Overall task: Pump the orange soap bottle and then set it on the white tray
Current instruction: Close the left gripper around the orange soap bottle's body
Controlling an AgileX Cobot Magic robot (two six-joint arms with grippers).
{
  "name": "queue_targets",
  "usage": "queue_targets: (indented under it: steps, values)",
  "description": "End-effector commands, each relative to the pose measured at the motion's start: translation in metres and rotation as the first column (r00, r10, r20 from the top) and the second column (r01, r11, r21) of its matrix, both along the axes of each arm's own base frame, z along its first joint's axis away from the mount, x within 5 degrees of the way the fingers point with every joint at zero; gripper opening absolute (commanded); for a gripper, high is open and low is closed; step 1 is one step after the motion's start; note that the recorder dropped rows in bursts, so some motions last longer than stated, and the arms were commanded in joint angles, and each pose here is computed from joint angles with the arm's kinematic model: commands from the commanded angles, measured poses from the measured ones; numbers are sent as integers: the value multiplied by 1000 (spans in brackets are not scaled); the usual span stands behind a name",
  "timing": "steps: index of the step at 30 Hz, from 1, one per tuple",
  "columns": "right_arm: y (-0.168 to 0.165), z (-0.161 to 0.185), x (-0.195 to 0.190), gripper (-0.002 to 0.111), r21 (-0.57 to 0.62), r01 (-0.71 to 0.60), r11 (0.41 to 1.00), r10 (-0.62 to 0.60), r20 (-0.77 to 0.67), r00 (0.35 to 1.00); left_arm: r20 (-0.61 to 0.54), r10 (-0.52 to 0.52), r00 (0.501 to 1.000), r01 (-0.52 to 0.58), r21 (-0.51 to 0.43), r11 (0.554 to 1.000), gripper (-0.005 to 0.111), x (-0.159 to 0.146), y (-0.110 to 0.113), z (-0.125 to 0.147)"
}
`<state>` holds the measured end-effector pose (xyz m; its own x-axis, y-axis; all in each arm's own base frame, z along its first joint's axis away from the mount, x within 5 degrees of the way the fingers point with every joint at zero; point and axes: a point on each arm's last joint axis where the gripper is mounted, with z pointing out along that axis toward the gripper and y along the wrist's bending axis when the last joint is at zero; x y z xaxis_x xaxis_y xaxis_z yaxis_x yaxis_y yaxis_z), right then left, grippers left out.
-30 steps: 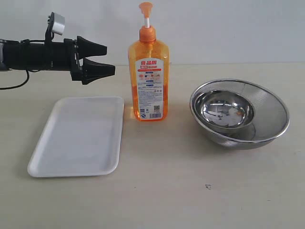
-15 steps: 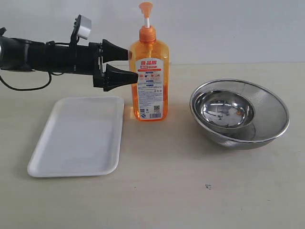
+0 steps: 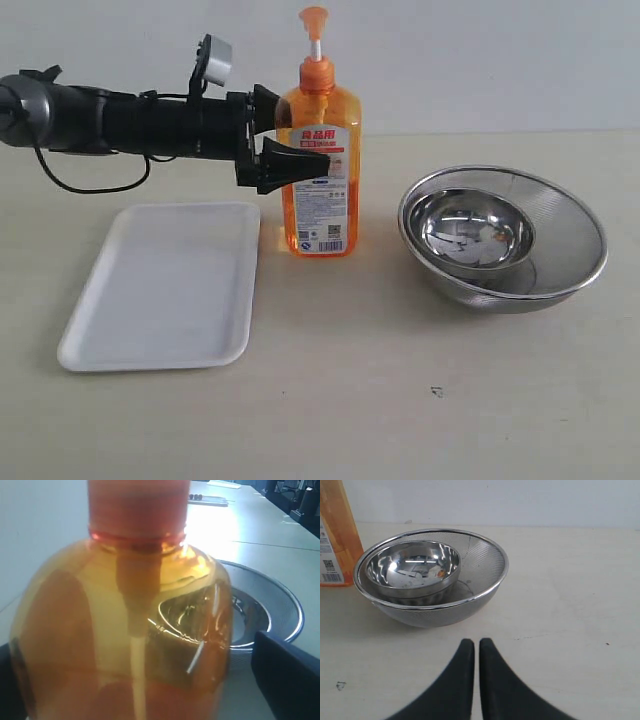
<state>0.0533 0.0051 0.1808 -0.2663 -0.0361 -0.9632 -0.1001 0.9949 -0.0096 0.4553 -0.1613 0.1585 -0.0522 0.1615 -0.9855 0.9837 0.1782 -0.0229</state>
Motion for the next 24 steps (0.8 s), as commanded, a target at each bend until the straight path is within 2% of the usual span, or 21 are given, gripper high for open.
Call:
queue_targets:
  steps: [1, 7, 14, 24]
  values:
    - [0, 1, 0, 1, 0, 0, 1000, 0, 11, 1000, 6, 42, 999, -41, -19, 999, 110, 7, -9, -2]
    - [0, 2, 0, 1, 1, 0, 1000, 0, 18, 1000, 1, 44, 999, -44, -33, 998, 110, 13, -14, -11]
    - [0, 2, 0, 1, 1, 0, 1000, 0, 18, 1000, -8, 99, 995, -99, -58, 993, 110, 17, -15, -8]
    - [0, 2, 0, 1, 1, 0, 1000, 0, 18, 1000, -8, 99, 995, -99, -58, 993, 110, 17, -15, -8]
